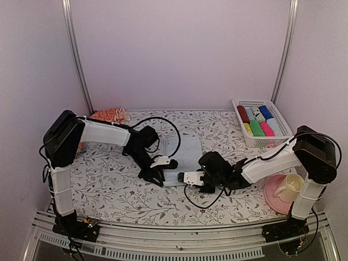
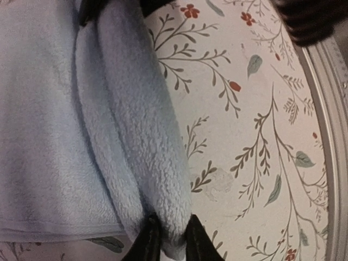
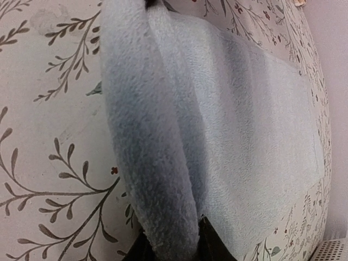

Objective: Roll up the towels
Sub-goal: Roll the towel at the center of the board.

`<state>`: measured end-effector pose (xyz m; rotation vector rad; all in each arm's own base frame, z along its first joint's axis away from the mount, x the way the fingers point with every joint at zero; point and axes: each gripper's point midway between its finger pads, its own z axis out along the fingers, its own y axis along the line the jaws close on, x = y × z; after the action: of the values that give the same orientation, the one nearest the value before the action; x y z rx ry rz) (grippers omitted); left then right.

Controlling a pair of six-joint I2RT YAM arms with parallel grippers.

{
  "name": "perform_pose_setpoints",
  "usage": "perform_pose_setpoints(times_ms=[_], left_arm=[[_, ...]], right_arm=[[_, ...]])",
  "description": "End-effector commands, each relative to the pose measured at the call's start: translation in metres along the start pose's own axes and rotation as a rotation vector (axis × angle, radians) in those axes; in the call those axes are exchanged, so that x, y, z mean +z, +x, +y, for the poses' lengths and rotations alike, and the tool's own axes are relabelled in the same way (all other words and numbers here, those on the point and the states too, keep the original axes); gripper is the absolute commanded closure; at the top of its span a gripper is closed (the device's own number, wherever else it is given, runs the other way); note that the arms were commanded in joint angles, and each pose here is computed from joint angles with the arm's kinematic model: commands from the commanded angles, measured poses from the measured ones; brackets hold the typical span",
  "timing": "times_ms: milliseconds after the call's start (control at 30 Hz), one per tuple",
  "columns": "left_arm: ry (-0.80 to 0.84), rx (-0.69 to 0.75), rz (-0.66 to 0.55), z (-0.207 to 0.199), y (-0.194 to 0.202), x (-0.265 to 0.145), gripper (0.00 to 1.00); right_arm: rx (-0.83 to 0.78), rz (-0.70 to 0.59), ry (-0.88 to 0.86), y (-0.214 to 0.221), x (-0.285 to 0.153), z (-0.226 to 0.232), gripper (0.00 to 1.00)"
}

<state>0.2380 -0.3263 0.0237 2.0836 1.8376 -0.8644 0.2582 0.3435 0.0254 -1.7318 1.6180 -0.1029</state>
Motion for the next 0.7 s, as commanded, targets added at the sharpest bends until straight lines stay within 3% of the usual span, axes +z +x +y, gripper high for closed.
perform_pose_setpoints(times_ms=[0, 67, 167, 300, 667], left_arm=[[-0.029, -0.015, -0.012, 0.006, 0.0, -0.011, 0.67], [-0.07, -0.002, -0.037, 0.01, -0.007, -0.02, 0.54], [-0.13, 0.019, -0.069, 0.013, -0.017, -0.034, 0.45], [-0.203, 0.055, -0.114, 0.013, -0.025, -0.045, 0.33], [-0.353, 0.196, -0.166, 0.001, -0.018, -0.053, 0.28]], right_arm=[[0.058, 0.037, -0.077, -0.001, 0.0, 0.009, 0.82], [0.078, 0.032, -0.115, -0.002, -0.002, 0.014, 0.88], [0.119, 0.02, -0.16, -0.006, -0.006, 0.02, 0.95], [0.188, 0.015, -0.243, -0.009, -0.011, 0.031, 0.96], [0.408, -0.003, -0.508, -0.018, -0.025, 0.035, 0.95]])
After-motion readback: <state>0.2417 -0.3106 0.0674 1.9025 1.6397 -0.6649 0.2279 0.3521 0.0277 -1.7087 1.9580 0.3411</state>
